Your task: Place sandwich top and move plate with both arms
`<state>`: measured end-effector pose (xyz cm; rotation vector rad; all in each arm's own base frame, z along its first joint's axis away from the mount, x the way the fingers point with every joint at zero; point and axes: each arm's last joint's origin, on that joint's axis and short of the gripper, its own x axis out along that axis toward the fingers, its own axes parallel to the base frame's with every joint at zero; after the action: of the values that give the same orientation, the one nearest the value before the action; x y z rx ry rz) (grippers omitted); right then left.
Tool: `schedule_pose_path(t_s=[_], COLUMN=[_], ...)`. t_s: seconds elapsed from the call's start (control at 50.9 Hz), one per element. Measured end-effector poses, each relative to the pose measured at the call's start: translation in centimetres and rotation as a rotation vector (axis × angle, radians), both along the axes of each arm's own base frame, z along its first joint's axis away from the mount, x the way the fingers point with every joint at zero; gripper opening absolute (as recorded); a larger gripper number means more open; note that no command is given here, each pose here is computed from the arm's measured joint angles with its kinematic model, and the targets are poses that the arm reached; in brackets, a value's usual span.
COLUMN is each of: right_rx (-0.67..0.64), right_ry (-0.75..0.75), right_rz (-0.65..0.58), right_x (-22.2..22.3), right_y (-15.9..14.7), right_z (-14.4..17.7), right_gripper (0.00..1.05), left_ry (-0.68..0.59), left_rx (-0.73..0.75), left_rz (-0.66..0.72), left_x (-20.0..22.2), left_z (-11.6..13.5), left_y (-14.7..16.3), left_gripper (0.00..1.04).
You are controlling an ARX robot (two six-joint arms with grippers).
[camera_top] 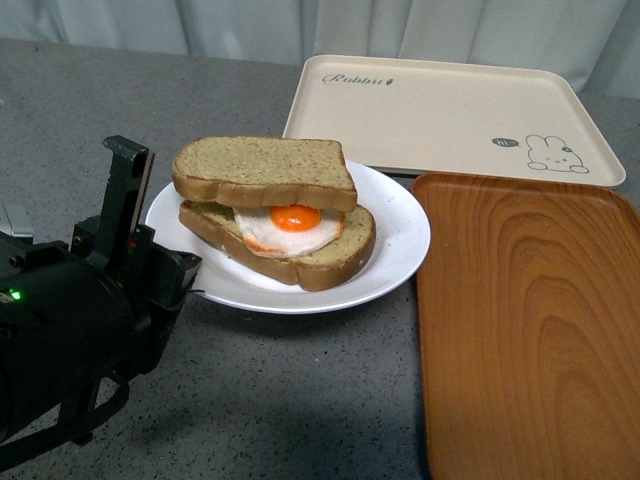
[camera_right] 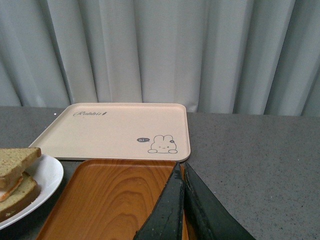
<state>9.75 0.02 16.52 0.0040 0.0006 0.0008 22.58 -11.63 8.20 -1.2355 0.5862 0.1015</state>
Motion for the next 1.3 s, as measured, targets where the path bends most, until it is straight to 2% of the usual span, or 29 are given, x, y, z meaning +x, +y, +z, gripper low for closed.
schedule_pose_path(t_s=[0.177,0.472,0.707,1.061,1.297], right_rx=[0.0,0.0,0.0,0.0,0.0], right_ry=[0.0,0.0,0.0,0.0,0.0], right_rz=[0.0,0.0,0.0,0.0,0.0], right_x=[0.0,0.0,0.0,0.0,0.0], right_y=[0.0,0.0,0.0,0.0,0.0], right_z=[0.0,0.0,0.0,0.0,0.0], right_gripper=[0.01,0.01,0.01,0.01,0.01], left_ry=[-0.038,-0.134,-0.11,-0.128,-0.117], left_rx=[0.013,0.037,0.116,0.142,0.158], left_rz=[-0.005,-0.048,-0.078,-0.117,-0.128], left_x=[1.5,7.4,11.0,13.9,15.7], left_z=[1.2,4.5,4.1,5.4,5.1], left_y=[-0.4,-3.4,-5.4,-8.5,-10.0], left_gripper=[0.04,0.04,0.04,0.04,0.04])
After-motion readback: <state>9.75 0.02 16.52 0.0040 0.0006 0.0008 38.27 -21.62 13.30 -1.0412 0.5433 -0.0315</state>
